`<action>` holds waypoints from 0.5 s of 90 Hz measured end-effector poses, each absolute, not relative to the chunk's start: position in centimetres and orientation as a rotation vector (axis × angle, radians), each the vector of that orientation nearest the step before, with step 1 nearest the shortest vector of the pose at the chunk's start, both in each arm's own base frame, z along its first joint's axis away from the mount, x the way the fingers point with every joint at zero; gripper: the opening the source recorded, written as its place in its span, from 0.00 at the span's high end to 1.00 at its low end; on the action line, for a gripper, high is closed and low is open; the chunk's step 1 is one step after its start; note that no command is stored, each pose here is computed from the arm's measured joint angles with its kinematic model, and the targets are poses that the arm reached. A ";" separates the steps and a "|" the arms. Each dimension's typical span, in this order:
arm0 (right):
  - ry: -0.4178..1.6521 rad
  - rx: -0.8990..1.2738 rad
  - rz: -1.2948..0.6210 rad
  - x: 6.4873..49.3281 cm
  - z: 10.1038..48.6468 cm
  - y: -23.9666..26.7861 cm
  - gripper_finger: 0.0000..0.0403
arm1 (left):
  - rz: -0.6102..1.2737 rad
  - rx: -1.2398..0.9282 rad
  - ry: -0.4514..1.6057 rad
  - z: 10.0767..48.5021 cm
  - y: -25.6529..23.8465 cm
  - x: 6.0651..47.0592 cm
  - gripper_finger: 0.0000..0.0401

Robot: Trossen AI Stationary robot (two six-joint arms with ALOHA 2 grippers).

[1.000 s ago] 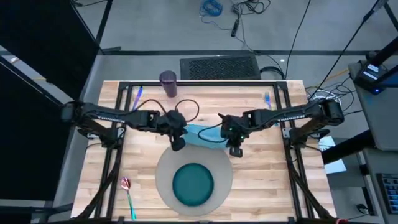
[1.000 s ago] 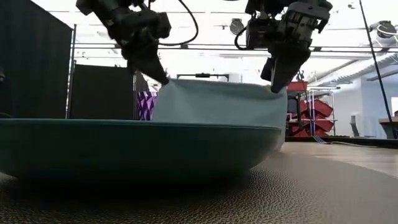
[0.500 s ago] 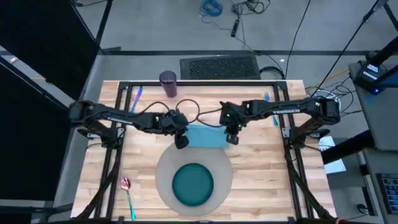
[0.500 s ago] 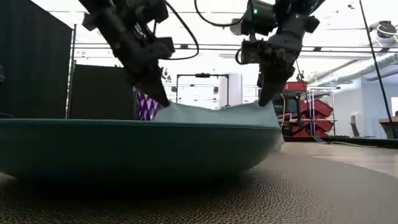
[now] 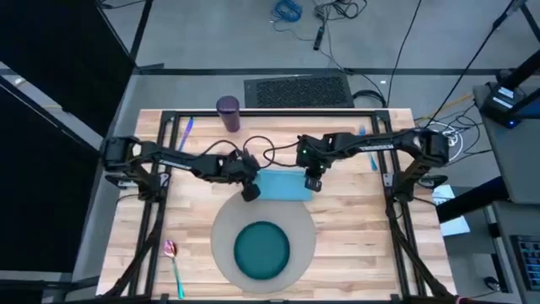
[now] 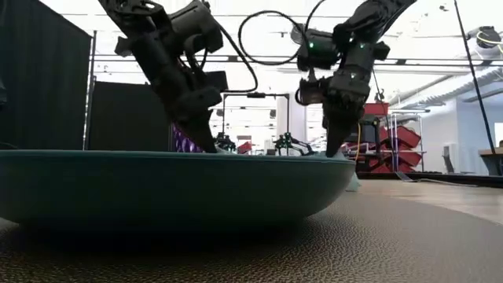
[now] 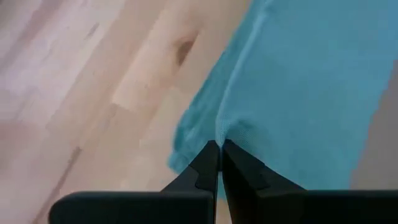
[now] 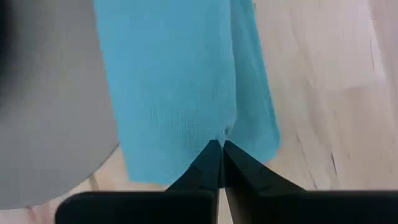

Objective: Set table place
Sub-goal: Fold the blue table napkin

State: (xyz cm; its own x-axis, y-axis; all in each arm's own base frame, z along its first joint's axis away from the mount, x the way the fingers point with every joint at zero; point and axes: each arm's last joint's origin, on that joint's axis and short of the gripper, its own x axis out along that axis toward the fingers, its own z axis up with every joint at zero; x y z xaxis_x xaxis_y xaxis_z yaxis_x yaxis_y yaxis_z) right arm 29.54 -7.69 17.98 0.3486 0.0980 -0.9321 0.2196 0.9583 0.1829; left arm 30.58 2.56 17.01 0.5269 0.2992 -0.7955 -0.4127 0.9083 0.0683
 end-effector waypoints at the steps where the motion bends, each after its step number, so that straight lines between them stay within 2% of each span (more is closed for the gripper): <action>1: 1.218 0.298 -0.080 29.6 17.9 -7.7 1.00 | 0.426 -0.132 0.925 17.0 2.6 30.6 1.00; 45: 1.212 0.294 -0.089 29.7 17.7 -7.9 0.98 | 0.473 -0.091 0.927 17.0 2.7 30.5 1.00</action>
State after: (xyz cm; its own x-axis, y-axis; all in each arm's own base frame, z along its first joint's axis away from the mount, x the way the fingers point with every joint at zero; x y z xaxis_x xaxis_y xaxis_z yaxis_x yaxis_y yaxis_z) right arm 29.73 -7.87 17.74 0.3532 0.0886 -0.9313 0.2239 0.9586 0.1761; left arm 30.46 2.70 17.00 0.5060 0.3528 -0.7871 -0.4298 0.8943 0.1246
